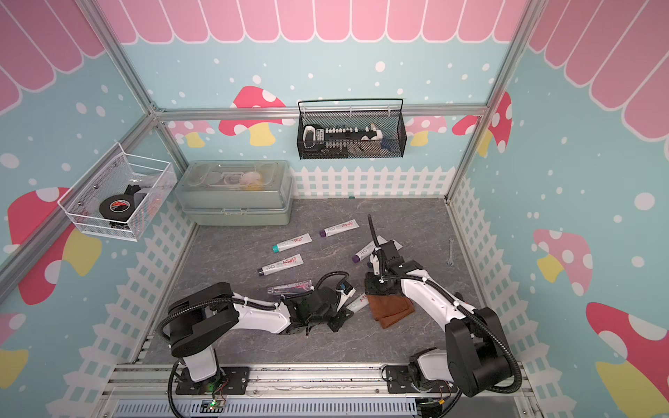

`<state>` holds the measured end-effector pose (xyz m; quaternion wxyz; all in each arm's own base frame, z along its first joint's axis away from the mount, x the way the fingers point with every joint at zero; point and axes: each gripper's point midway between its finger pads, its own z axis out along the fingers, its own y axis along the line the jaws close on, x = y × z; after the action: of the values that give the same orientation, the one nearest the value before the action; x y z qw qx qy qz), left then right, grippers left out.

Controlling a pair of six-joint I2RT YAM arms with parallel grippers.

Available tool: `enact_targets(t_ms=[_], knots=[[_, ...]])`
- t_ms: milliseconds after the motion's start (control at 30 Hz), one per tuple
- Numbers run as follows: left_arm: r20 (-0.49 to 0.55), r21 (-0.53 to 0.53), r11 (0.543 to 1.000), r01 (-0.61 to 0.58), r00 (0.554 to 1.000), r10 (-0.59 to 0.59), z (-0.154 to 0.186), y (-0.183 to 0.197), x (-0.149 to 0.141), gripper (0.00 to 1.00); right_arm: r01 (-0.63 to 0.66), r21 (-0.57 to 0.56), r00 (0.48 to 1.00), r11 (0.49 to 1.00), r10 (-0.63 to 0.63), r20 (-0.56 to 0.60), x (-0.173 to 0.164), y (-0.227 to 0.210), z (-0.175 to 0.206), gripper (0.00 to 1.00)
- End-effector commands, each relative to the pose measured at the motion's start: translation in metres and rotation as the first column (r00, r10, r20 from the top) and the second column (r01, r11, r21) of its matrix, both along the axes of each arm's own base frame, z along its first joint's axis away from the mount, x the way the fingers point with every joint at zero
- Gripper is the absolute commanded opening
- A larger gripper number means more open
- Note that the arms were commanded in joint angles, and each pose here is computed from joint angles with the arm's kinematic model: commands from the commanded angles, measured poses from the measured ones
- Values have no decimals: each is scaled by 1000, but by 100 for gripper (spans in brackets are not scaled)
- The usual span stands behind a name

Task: Wipe the surface of the toothpaste tube
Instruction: Wipe the dirt from the toothpaste tube.

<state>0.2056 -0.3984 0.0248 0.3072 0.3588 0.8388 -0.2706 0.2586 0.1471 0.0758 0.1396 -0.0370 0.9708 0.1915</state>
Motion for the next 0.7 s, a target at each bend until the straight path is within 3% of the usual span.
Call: enact_targets(t_ms=[0,100,333,667], knots=[[-20,60,998,-19,1000,21,-17,9,-1,23,-62,86,994,994,70,-90,-21,18,-7,6],[-19,63,998,-16,1000,17,-18,6,0,23,-75,37,988,996,80,-136,-26,16,-26,6],[-15,60,998,-29,999,30,-15,11,-1,27,-53,-251,986,966,10,-169,-23,-24,-59,5],[-42,55,996,-67,997,70,-30,35,-11,30,-9,-407,990,913,-51,-135,-16,-53,-62,6]])
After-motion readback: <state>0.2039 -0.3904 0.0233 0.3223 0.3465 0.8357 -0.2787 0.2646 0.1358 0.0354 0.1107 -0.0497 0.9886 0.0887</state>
